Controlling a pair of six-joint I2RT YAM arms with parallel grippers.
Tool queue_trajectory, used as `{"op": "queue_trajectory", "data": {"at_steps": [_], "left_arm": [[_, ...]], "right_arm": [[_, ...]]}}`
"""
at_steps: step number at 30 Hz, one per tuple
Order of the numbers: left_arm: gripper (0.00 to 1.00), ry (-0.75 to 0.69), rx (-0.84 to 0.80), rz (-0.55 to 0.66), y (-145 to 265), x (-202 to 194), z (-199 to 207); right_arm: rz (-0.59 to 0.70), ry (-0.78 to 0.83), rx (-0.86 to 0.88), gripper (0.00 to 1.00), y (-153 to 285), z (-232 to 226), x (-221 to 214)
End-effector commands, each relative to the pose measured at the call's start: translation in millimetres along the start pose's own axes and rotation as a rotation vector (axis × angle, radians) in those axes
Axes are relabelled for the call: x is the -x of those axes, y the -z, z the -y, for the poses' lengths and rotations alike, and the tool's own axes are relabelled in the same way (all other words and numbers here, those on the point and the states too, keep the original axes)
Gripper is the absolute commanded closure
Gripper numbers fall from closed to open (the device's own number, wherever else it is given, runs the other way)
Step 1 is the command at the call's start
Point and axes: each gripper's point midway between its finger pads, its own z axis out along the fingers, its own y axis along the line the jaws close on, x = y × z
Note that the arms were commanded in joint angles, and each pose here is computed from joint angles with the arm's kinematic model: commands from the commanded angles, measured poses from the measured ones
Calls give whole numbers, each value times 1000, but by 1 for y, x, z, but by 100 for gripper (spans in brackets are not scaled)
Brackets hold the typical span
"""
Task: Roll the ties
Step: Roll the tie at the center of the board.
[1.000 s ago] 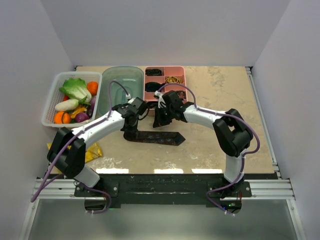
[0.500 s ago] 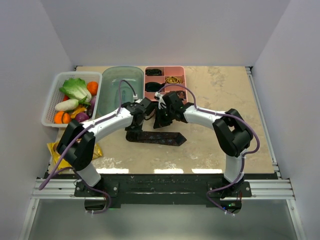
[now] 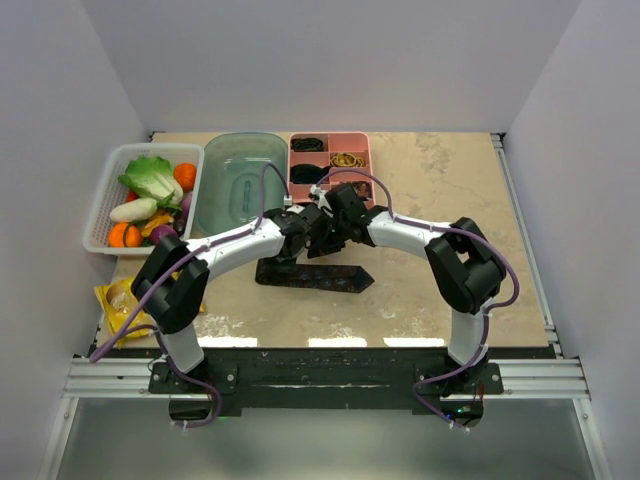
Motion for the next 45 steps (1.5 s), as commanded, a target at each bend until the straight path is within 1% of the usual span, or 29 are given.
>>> {"op": "queue_trajectory", "data": {"at_steps": [1, 9, 10, 13, 23, 25, 31, 34, 38, 45], "left_arm": [[77, 24, -85, 10, -1, 7, 28], [59, 28, -175, 10, -1, 5, 47], [55, 27, -184, 11, -1, 4, 48], [50, 36, -240, 17, 3, 5, 57], [43, 64, -409, 65, 25, 14, 77], [41, 73, -445, 57, 27, 13, 80], [41, 95, -464, 22, 18, 2, 82], [41, 109, -487, 28, 18, 3, 82], [39, 137, -494, 61, 25, 12, 74], [31, 232, -512, 170, 50, 36, 39]], "right_arm": [[46, 34, 15, 100, 10, -6, 13], [39, 35, 16, 100, 8, -5, 10], [39, 34, 16, 100, 9, -5, 11], [35, 34, 18, 100, 7, -5, 10], [37, 44, 17, 100, 11, -7, 12], [45, 46, 13, 100, 12, -7, 14], [43, 48, 12, 100, 13, -6, 14], [46, 51, 12, 100, 15, -7, 15], [63, 63, 7, 100, 22, -10, 19], [84, 77, 40, 100, 32, -24, 23]]}}
